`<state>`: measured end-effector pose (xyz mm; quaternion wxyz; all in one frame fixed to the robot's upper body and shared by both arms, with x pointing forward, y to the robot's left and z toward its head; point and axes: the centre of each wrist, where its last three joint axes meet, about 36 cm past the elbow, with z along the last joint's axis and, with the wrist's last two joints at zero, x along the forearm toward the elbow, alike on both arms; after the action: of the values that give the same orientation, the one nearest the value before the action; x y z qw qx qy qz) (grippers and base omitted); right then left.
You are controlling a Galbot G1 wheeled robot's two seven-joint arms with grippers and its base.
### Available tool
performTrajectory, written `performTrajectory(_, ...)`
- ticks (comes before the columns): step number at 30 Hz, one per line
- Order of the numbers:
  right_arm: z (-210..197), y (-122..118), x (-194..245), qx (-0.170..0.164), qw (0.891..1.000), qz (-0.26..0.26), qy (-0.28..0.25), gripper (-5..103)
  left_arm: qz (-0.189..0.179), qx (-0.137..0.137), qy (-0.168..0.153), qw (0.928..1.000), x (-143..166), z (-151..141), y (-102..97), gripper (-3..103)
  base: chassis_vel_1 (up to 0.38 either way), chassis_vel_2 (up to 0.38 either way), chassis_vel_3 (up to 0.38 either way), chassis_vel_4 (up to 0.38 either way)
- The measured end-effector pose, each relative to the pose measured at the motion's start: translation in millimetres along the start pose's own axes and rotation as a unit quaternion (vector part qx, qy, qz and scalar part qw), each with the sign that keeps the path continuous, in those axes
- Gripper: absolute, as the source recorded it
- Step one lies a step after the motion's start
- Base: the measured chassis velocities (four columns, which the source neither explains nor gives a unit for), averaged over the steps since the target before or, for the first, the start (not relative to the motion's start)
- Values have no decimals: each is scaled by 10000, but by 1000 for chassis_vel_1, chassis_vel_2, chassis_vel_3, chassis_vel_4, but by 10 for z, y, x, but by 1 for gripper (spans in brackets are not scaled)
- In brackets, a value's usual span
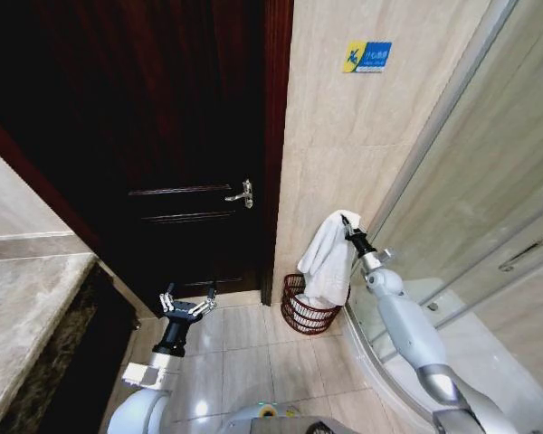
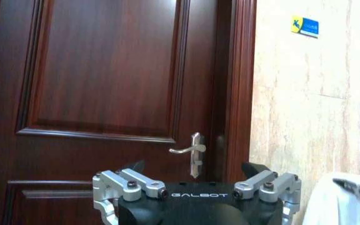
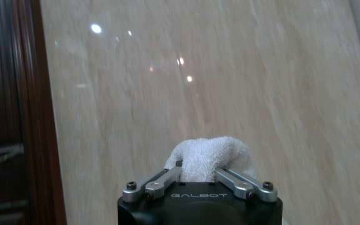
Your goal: Discard the used towel into the hamper.
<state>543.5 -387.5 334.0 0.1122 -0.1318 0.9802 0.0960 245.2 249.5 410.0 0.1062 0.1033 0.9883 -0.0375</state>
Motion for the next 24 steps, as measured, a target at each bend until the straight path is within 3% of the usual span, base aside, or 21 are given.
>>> performTrajectory(8, 429, -86, 292, 165, 9985, 391, 344, 5, 0, 0, 0, 10000, 0, 0, 0, 100, 0, 0, 0, 0)
performTrajectory(12, 559, -116, 390, 92, 9970, 556, 529, 5, 0, 0, 0, 10000, 0, 0, 0, 100, 0, 0, 0, 0)
performTrajectory(24, 106, -237, -236, 173, 9988, 436, 149, 5, 0, 0, 0, 10000, 0, 0, 0, 100, 0, 0, 0, 0)
